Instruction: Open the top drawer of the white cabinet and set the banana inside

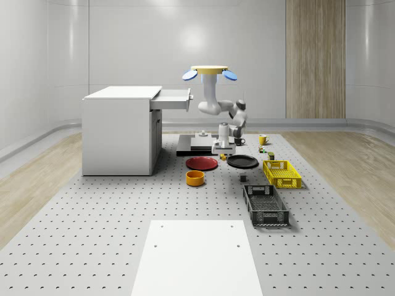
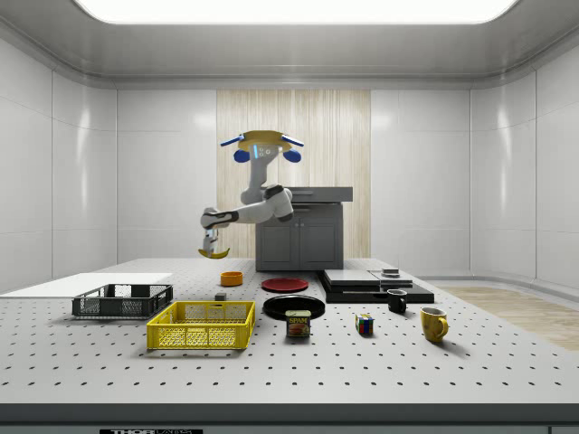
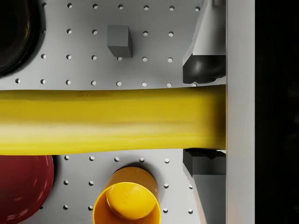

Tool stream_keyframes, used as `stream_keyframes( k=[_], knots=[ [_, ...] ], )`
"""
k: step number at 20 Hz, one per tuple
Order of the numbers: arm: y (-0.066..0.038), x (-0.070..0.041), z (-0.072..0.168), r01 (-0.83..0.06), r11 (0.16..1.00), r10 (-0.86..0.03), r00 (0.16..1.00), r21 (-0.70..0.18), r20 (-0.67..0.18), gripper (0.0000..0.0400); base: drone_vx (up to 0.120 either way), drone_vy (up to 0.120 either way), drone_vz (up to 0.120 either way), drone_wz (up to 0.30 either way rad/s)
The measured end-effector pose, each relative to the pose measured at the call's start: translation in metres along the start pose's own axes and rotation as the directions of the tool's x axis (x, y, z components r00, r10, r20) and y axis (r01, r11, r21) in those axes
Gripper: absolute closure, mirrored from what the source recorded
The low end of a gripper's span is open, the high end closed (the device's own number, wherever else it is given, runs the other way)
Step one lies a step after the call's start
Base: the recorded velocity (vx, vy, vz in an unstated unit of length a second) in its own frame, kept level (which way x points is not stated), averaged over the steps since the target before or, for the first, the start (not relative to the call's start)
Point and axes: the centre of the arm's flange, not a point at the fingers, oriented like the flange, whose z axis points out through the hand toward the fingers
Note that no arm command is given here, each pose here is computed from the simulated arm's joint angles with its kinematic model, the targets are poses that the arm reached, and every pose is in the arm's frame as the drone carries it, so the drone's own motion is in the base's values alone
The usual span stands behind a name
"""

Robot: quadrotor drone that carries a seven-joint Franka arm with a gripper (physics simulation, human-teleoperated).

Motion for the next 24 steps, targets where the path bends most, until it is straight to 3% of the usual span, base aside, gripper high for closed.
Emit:
stream_keyframes(
  k=[24],
  knots=[
    [0.0,0.0,-0.0006,0.0,1.0,0.0,1.0,0.0,0.0,0.0208,-0.12,0.0,0.12,0.0]
  ],
)
